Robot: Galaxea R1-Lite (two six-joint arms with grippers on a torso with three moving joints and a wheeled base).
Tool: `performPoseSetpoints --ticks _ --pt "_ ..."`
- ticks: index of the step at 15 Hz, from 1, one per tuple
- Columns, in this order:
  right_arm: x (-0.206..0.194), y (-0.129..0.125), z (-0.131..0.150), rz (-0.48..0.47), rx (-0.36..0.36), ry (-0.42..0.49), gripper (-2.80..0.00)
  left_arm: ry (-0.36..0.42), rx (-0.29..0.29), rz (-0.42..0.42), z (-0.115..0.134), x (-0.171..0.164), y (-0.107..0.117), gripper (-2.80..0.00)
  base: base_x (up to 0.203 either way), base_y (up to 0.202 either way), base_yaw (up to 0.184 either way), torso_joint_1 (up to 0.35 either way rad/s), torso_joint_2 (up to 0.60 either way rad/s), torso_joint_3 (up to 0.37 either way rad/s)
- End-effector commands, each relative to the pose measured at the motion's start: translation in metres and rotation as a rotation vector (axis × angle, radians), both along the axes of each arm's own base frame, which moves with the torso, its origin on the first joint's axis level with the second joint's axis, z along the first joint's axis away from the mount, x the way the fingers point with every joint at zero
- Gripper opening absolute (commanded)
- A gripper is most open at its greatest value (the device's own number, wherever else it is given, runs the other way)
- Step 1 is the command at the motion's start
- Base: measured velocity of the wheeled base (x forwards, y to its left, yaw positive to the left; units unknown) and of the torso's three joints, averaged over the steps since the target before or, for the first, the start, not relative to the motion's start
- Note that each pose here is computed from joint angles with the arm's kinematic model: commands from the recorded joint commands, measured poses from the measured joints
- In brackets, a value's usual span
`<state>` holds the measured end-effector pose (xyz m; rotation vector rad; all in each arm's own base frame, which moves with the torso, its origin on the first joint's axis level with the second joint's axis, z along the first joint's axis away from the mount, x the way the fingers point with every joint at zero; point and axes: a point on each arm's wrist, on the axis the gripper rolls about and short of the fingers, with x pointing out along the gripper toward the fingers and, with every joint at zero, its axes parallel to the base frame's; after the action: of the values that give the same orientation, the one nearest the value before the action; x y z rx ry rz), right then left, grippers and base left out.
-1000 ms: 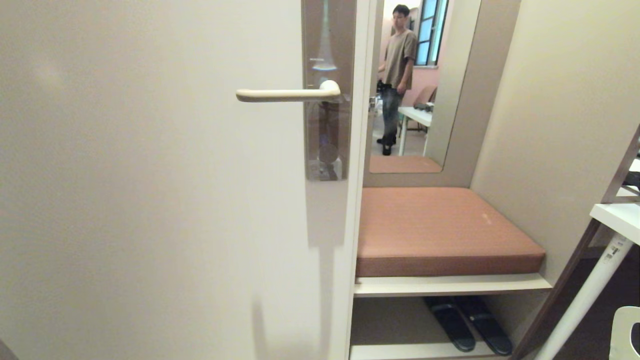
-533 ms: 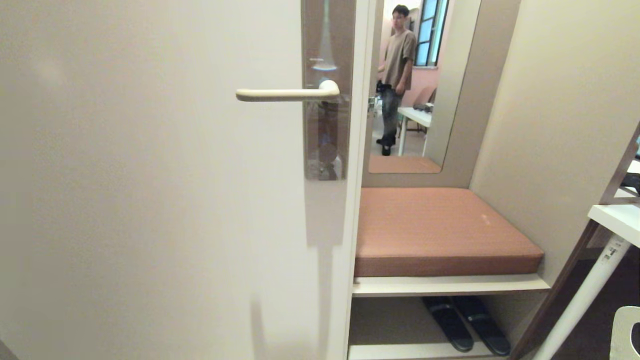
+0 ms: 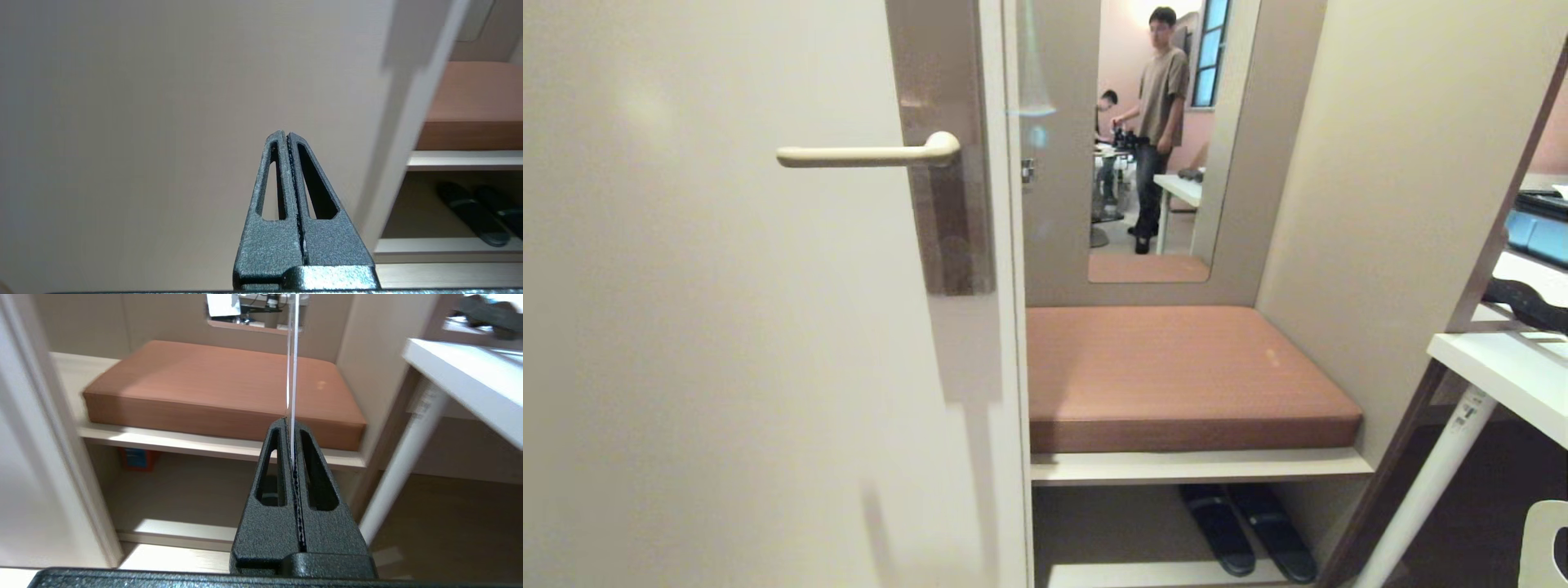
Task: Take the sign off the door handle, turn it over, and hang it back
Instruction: Hand it to the other hand
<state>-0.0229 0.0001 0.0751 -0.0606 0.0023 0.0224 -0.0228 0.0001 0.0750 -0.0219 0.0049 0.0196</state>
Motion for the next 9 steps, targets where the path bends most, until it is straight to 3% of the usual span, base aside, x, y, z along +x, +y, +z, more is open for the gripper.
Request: performPoseSetpoints --ticks 1,3,9 --pt "0.0001 0.0 -0.0001 0.001 -0.001 0.002 -2.8 -0.001 -0.009 0.003 0.0001 0.0 0.0001 -2.8 0.0 -0.182 -0.001 0.002 0.0 -0.002" --pt "0.0001 0.0 -0.0001 0.001 -0.001 0.002 -2.8 -0.001 -0.004 0.002 0.0001 0.0 0.0 -2.8 0.0 -0.123 0.001 0.002 0.0 0.007" --pt "0.0001 0.0 -0.0001 0.001 -0.001 0.002 -2.8 -0.001 -0.009 0.005 0.0001 0.0 0.0001 -2.8 0.0 0.0 0.0 0.0 0.0 0.0"
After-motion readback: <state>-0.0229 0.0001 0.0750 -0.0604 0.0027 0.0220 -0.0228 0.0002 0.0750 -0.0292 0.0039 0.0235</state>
